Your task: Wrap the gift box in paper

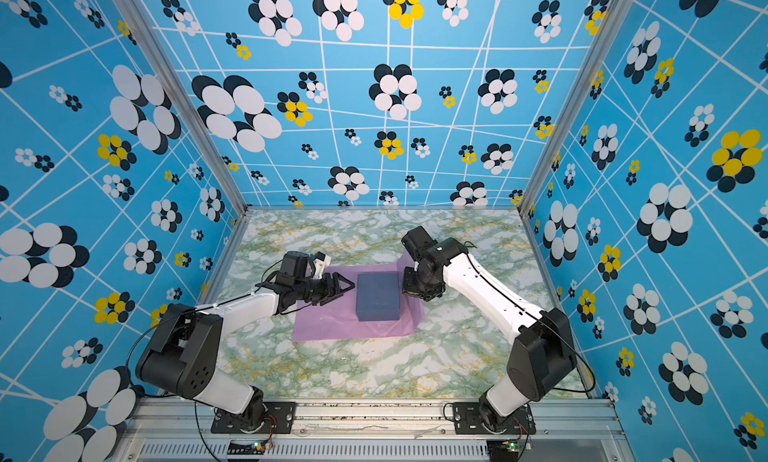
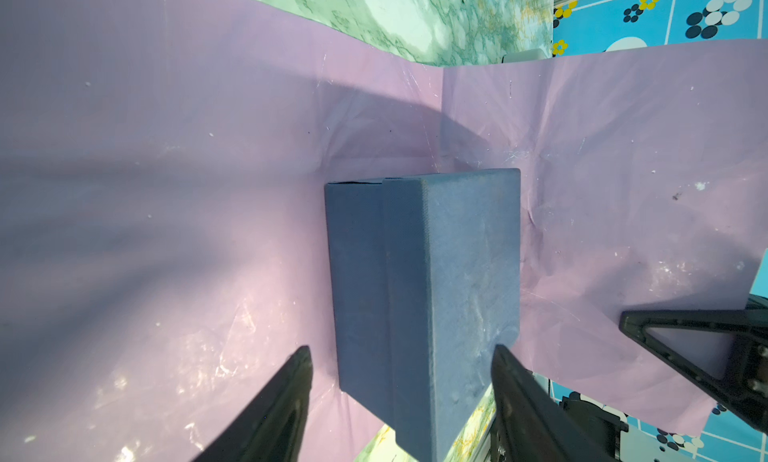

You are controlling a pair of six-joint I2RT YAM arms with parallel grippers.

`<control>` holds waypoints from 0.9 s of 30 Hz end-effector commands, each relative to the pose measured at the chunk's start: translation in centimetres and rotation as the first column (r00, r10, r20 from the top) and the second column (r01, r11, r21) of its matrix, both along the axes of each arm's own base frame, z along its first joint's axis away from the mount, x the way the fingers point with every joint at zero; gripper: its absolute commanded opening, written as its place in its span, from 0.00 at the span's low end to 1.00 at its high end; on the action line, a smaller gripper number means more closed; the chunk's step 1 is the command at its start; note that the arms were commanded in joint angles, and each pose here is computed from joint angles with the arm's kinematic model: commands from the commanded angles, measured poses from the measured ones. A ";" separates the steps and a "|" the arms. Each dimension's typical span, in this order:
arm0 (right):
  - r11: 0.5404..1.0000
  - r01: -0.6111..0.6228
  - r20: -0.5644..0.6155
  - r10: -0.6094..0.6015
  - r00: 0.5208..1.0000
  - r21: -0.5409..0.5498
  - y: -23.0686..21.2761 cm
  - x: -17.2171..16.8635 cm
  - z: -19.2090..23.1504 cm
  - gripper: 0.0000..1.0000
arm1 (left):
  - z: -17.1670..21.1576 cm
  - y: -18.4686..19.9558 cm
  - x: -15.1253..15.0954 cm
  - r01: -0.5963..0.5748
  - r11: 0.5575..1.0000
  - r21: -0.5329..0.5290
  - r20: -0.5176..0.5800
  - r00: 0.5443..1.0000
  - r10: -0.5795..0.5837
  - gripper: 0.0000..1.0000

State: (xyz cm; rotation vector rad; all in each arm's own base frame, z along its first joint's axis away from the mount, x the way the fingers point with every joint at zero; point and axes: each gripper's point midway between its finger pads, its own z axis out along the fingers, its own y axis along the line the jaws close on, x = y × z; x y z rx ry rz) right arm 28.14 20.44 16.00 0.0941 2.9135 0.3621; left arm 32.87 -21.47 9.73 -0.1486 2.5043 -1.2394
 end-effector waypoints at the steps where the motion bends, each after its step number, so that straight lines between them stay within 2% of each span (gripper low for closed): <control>1: 0.995 -0.010 0.039 0.006 0.999 0.098 2.4 0.5 2.0 0.08 | 0.5 -0.1 0.9 0.011 1.000 0.013 0.021 1.000 -0.011 0.69; 12: 0.973 -0.023 0.044 0.013 0.999 0.230 8.8 0.9 1.6 0.07 | 1.4 -0.4 1.5 0.017 1.000 -0.015 0.040 0.999 -0.017 0.70; 22: 0.951 -0.079 0.054 0.066 0.996 0.300 12.9 2.1 -1.8 0.10 | 2.6 -0.5 2.3 0.002 0.997 -0.075 0.070 0.998 0.003 0.70; 24: 0.946 -0.089 0.040 0.081 0.996 0.312 13.4 2.1 -2.7 0.12 | 2.8 -0.4 2.4 0.002 0.997 -0.080 0.078 0.997 0.004 0.70; 27: 0.938 -0.098 0.024 0.095 0.995 0.332 13.8 1.8 -4.1 0.20 | 3.3 -0.4 2.7 -0.001 0.996 -0.093 0.091 0.996 0.010 0.71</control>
